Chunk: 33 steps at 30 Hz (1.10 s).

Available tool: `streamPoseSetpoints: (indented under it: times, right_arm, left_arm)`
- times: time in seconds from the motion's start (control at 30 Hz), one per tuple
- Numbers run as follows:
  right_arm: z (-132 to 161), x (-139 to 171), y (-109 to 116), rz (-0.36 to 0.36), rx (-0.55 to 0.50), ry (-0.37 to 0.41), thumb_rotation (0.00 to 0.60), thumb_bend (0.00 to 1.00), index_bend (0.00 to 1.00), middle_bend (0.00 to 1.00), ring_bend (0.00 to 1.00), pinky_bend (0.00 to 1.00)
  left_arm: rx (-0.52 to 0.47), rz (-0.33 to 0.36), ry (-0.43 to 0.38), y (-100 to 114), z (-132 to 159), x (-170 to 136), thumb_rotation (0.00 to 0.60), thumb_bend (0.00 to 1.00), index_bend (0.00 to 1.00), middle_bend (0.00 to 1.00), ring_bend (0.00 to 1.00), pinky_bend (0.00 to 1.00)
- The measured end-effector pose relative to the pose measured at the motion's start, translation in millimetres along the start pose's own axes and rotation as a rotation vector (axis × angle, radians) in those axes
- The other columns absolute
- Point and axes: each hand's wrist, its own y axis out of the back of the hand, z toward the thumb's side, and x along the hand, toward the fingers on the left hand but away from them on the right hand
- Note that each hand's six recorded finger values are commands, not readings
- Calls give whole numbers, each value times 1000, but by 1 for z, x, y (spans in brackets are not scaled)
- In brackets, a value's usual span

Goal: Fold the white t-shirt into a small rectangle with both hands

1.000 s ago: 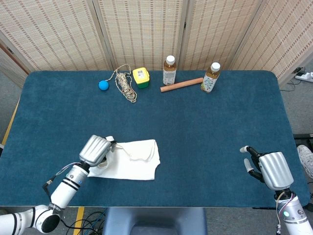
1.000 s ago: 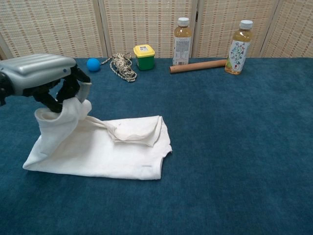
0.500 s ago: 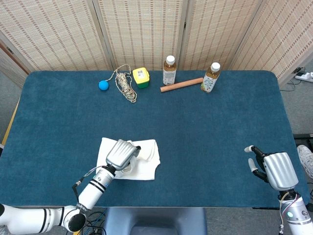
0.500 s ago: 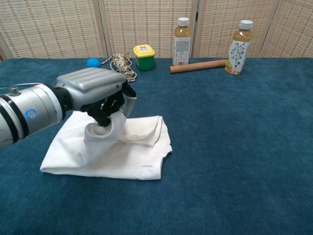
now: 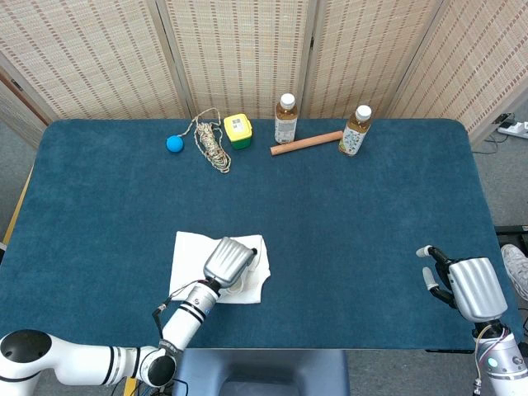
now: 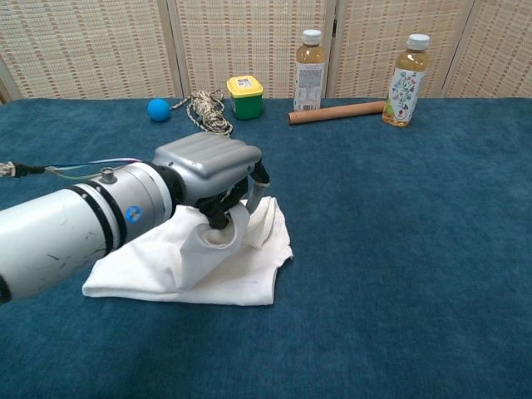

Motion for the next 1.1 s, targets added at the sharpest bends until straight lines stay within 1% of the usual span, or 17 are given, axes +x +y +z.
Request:
streamPoseSetpoints:
  times: [0.07,0.1,0.13,0.17,0.23,0.3,0.37,0.47,0.53,0.63,0.73,0.83,0.97,1.1]
  right_arm:
    - [0,0,0,0,1,0,600,485,394,931,944,1000]
    - [0,0,1,0,2,0,600,484,394,931,944,1000]
    - [-1,1,1,0,2,0,600,485,394,931,944,1000]
    - [-1,1,1,0,3,-1,600,485,394,931,944,1000]
    - [-2,1,1,-1,3,-4,600,485,394,931,944,1000]
    - [-2,2,2,-1,2,-6,600,485,394,931,944,1000]
    - [-3,2,2,-2,2,-7,600,485,394,931,944,1000]
    - [-3,2,3,-5,1,-7,600,485,394,931,944,1000]
    - [-3,2,3,-5,2,-8,600,485,394,931,944,1000]
    - [-4,2,3,-5,1,-11,600,485,394,931,944,1000]
    - [-4,2,3,-6,0,-11,600,484,394,931,944,1000]
    - [-4,1,3,-10,-1,-8,600,485,394,931,944,1000]
    - [-4,0,4,-12,0,-8,600,485,394,931,944,1000]
    - [-4,0,5,-15,-4,-8,600,485,394,931,944,1000]
  left_arm:
    - [15,-5,5,-1,2,4,600,578,565,755,678,912]
    - [18,-8,7,-2,3,4,600,571,540,750,677,912]
    - [18,-12,9,-3,4,5,600,536,500,746,677,912]
    - [15,-17,11,-4,5,6,600,474,445,742,676,912]
    - [11,-17,14,-4,7,7,600,391,373,741,676,912]
    - [8,-9,18,-3,8,8,600,345,311,740,676,912]
    - [11,-2,25,-4,8,9,600,288,227,732,676,912]
    - [22,8,46,-5,7,12,600,246,129,723,676,912]
    - [16,13,60,-6,6,15,600,239,91,722,676,911]
    - [-4,26,78,-5,3,16,600,223,49,714,675,912]
    - [-48,40,80,-3,3,15,600,222,23,692,658,912]
    - [-104,75,76,2,3,15,600,222,1,662,623,912]
    - [-178,126,80,14,-3,13,600,222,0,655,616,912]
    - [-171,151,80,23,-15,5,600,221,2,655,616,912]
